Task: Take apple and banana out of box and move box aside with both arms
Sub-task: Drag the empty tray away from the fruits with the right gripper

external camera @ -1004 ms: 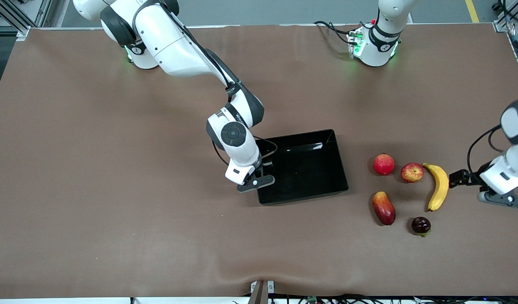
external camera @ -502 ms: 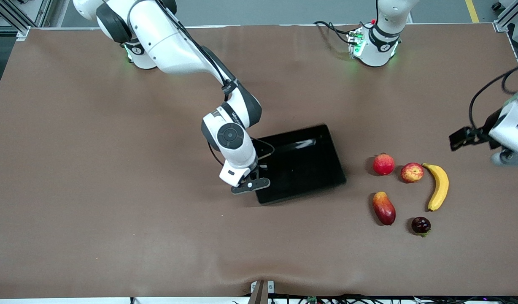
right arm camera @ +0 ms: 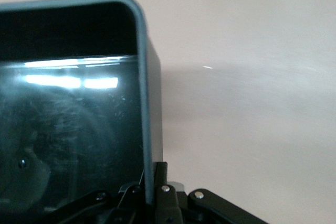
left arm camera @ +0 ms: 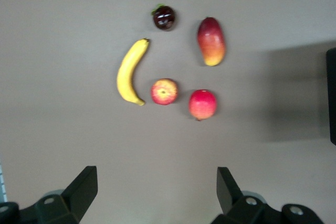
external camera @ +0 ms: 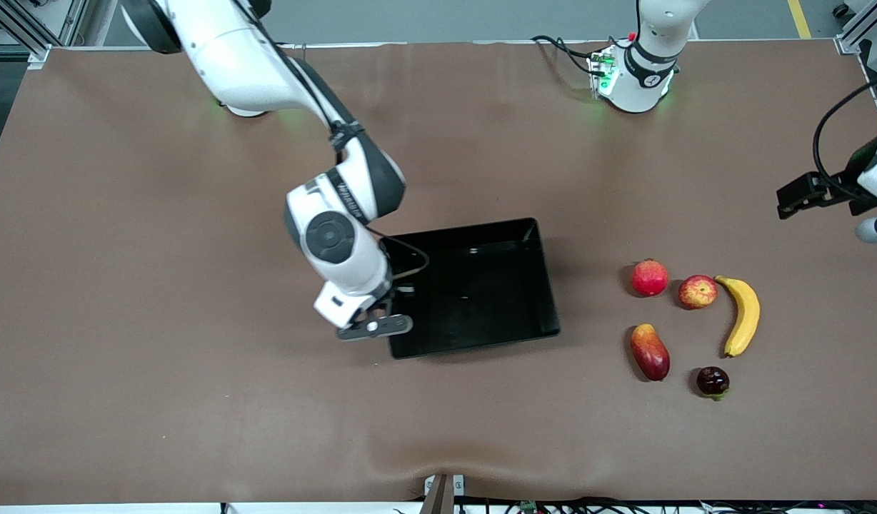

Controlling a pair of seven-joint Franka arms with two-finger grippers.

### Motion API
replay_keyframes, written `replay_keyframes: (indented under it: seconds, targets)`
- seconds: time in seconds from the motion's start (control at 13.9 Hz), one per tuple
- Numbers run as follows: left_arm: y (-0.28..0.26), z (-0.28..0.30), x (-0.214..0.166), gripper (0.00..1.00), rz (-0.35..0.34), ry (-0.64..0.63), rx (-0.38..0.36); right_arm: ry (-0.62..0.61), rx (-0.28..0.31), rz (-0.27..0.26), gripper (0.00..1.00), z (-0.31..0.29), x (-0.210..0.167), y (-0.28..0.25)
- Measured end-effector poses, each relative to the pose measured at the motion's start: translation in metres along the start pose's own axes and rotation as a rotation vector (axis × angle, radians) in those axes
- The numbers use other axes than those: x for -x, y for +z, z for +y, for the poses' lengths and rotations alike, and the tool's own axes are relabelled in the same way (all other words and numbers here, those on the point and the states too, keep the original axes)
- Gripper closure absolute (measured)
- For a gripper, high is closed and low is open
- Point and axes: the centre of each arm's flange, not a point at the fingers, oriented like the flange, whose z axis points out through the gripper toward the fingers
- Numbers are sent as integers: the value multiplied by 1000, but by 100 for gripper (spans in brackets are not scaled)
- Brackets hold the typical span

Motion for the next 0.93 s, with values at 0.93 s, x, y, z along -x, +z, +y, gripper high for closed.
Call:
replay_keyframes:
  seconds: [0.93]
  targets:
    - [-23,16,69,0,36,-52,31,126,14,50,97,458,-23,-65]
